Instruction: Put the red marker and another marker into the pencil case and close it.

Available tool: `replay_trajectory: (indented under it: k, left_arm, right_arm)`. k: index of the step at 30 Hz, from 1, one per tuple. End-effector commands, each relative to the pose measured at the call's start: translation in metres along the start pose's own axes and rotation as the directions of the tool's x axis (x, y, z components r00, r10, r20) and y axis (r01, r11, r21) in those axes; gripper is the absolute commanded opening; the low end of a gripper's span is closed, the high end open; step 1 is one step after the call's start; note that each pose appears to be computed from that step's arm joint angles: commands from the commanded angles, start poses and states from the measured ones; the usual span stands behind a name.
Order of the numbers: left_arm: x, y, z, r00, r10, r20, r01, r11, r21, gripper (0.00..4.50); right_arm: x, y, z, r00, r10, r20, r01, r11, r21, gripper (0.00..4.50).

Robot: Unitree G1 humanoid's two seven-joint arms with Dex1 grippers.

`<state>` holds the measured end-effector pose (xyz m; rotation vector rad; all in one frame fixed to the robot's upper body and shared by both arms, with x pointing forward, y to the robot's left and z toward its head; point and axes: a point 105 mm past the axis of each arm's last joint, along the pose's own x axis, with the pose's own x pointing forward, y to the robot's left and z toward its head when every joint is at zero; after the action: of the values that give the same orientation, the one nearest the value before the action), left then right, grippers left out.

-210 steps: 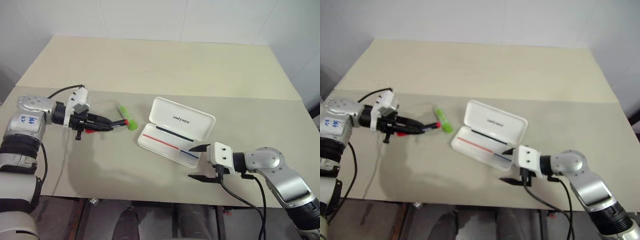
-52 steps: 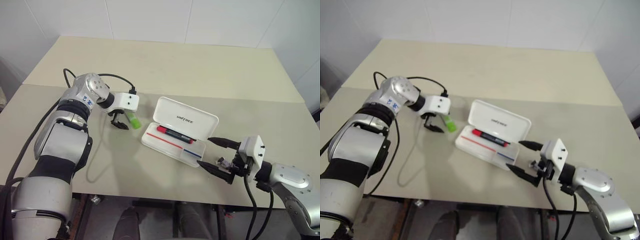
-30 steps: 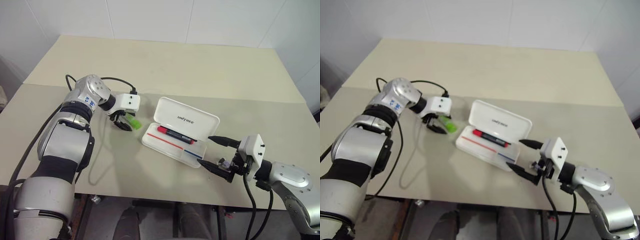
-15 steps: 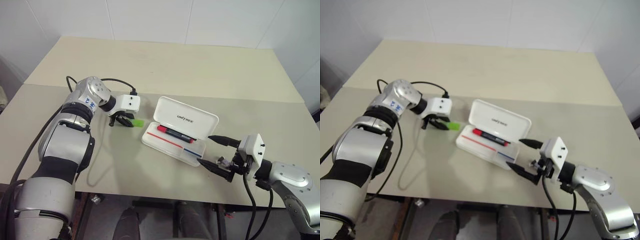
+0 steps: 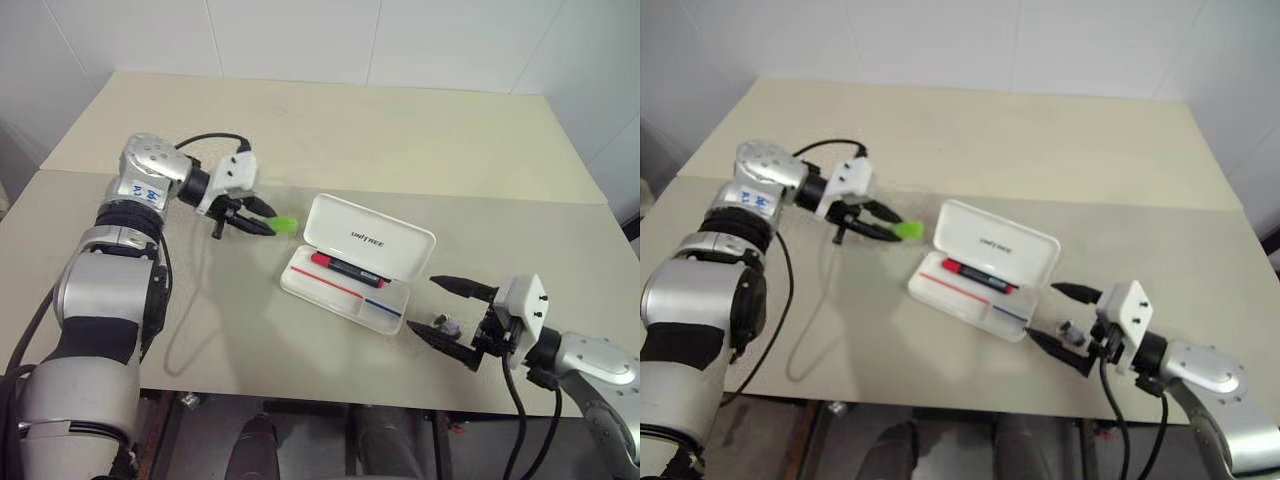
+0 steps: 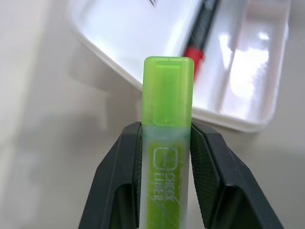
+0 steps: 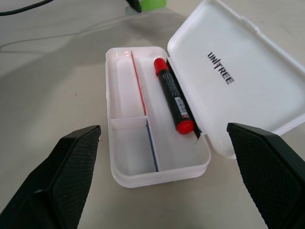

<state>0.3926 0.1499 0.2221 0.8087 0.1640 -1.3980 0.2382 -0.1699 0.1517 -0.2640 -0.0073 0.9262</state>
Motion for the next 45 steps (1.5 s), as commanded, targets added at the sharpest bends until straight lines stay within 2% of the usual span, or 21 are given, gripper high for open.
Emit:
replay_trajectory:
  k: [1, 8, 18, 22, 31, 45]
  left_arm:
    - [-0.011, -0.008, 0.015, 0.993, -0.053, 0.108, 0.048, 0.997, 0.053, 1.09]
    - [-0.005, -0.043, 0.041, 0.956, -0.215, 0.199, 0.195, 0.974, 0.114, 1.09]
    - [0.041, -0.076, 0.075, 0.909, -0.398, 0.123, 0.377, 0.912, 0.162, 1.09]
    - [0.06, -0.074, 0.056, 0.93, -0.351, -0.108, 0.365, 0.918, 0.158, 1.09]
    - [0.082, -0.074, 0.066, 0.934, -0.349, -0.079, 0.358, 0.906, 0.228, 1.09]
    - [0.102, -0.065, 0.06, 0.948, -0.268, -0.172, 0.303, 0.924, 0.233, 1.09]
  right_arm:
    - [-0.004, 0.001, 0.011, 1.0, 0.009, 0.023, -0.008, 0.999, -0.041, 4.5]
    - [-0.003, 0.002, 0.012, 1.0, 0.024, 0.019, -0.023, 0.999, -0.037, 4.5]
    - [0.003, 0.0, 0.013, 0.999, 0.03, 0.021, -0.03, 0.999, -0.033, 4.5]
    - [0.003, 0.003, 0.01, 1.0, 0.019, 0.018, -0.019, 1.0, -0.024, 4.5]
    - [0.001, 0.01, 0.006, 1.0, -0.013, 0.017, 0.013, 1.0, -0.004, 4.5]
    - [0.002, 0.013, 0.006, 0.999, -0.026, 0.025, 0.026, 1.0, 0.005, 4.5]
